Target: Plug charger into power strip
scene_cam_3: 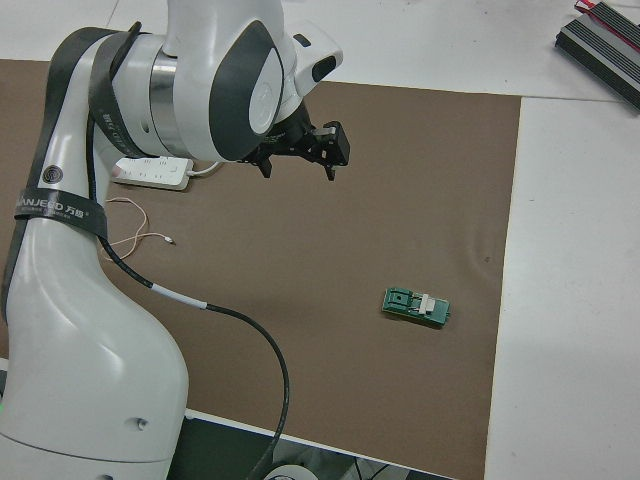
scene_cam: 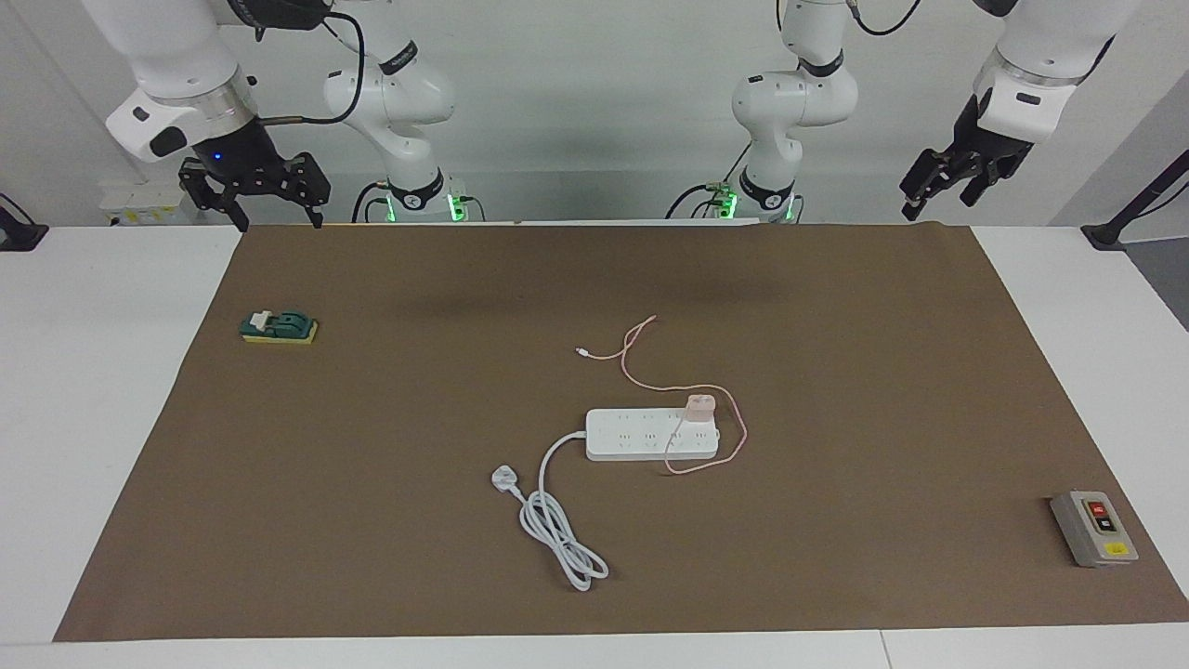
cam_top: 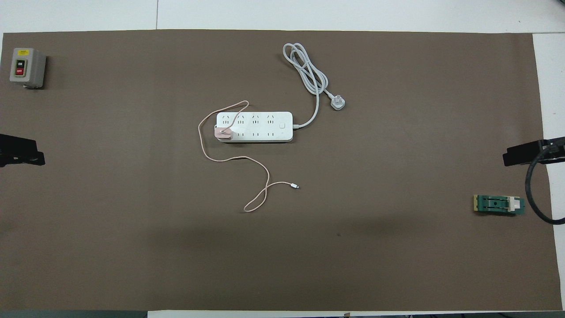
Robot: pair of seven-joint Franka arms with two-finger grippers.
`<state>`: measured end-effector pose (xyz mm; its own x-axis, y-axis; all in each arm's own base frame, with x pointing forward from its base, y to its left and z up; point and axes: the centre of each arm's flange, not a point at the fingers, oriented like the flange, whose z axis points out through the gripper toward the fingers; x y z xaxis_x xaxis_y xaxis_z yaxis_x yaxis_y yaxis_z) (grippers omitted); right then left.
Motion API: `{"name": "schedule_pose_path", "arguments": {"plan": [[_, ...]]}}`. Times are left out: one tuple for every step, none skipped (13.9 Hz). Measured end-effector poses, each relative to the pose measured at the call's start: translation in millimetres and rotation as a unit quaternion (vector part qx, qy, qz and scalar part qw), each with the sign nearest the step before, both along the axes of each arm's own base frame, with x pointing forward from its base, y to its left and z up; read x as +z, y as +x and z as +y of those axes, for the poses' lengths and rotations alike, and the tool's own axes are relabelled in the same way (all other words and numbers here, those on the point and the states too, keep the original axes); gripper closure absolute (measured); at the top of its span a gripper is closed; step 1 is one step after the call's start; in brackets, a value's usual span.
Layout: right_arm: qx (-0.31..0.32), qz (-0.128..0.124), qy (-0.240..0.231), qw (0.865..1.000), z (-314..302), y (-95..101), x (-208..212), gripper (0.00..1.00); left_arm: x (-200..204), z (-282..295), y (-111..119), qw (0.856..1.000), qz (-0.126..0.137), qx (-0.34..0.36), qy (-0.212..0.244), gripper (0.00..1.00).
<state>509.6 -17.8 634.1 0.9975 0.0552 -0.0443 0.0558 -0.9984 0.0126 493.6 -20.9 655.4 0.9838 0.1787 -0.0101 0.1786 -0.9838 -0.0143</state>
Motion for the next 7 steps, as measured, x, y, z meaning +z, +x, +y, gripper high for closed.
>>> {"name": "schedule_pose_path", "arguments": {"plan": [[0.000, 0.000, 0.000, 1.000, 0.0, 0.0, 0.0, 0.00, -1.3, -2.1, 0.1, 1.000, 0.006, -0.003, 0.000, 0.00], [0.000, 0.000, 0.000, 1.000, 0.0, 0.0, 0.0, 0.00, -4.6, -3.2, 2.4, 1.000, 0.018, -0.005, 0.000, 0.00], [0.000, 0.000, 0.000, 1.000, 0.0, 0.0, 0.0, 0.00, -6.9, -3.2, 7.2, 1.000, 0.027, -0.005, 0.000, 0.00], [0.000, 0.000, 0.000, 1.000, 0.0, 0.0, 0.0, 0.00, -9.0, -2.5, 13.0, 0.999, 0.033, -0.005, 0.000, 0.00], [0.000, 0.000, 0.000, 1.000, 0.0, 0.0, 0.0, 0.00, -11.8, -1.4, 17.3, 0.999, 0.038, -0.004, 0.000, 0.00], [0.000, 0.000, 0.000, 1.000, 0.0, 0.0, 0.0, 0.00, -14.9, -0.4, 20.1, 0.999, 0.041, -0.003, 0.000, 0.00], [0.000, 0.000, 0.000, 1.000, 0.0, 0.0, 0.0, 0.00, -17.2, 0.1, 21.6, 0.999, 0.043, -0.002, 0.000, 0.00]]}}
